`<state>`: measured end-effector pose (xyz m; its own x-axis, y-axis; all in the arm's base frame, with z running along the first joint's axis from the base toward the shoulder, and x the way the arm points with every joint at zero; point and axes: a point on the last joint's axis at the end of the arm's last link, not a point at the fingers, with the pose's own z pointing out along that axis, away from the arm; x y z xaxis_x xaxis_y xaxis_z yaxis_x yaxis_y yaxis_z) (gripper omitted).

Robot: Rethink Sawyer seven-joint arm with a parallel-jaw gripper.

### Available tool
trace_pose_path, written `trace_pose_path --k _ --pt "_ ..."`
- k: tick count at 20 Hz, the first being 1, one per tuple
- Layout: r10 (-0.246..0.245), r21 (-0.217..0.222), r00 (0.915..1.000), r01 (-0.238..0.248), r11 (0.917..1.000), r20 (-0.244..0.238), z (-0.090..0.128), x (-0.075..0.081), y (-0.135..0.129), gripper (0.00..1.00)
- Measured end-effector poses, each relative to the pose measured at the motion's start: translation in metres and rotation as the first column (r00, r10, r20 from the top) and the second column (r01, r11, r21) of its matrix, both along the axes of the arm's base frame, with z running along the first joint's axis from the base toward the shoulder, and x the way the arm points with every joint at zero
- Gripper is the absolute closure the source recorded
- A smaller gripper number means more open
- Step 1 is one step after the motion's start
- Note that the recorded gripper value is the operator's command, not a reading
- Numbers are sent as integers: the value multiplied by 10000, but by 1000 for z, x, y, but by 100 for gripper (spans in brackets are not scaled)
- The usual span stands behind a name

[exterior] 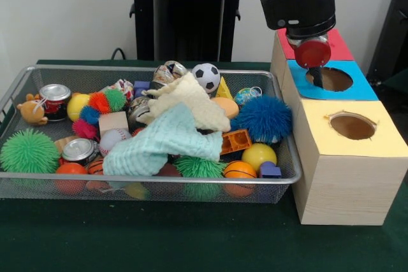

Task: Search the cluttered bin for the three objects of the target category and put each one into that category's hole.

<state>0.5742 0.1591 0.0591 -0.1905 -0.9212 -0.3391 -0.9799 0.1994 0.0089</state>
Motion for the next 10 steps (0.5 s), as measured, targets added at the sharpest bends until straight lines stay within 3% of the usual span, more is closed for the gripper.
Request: trace_pose_path --k 10 --pt "-46 23 10000 46 10000 -47 1 0 -1 0"
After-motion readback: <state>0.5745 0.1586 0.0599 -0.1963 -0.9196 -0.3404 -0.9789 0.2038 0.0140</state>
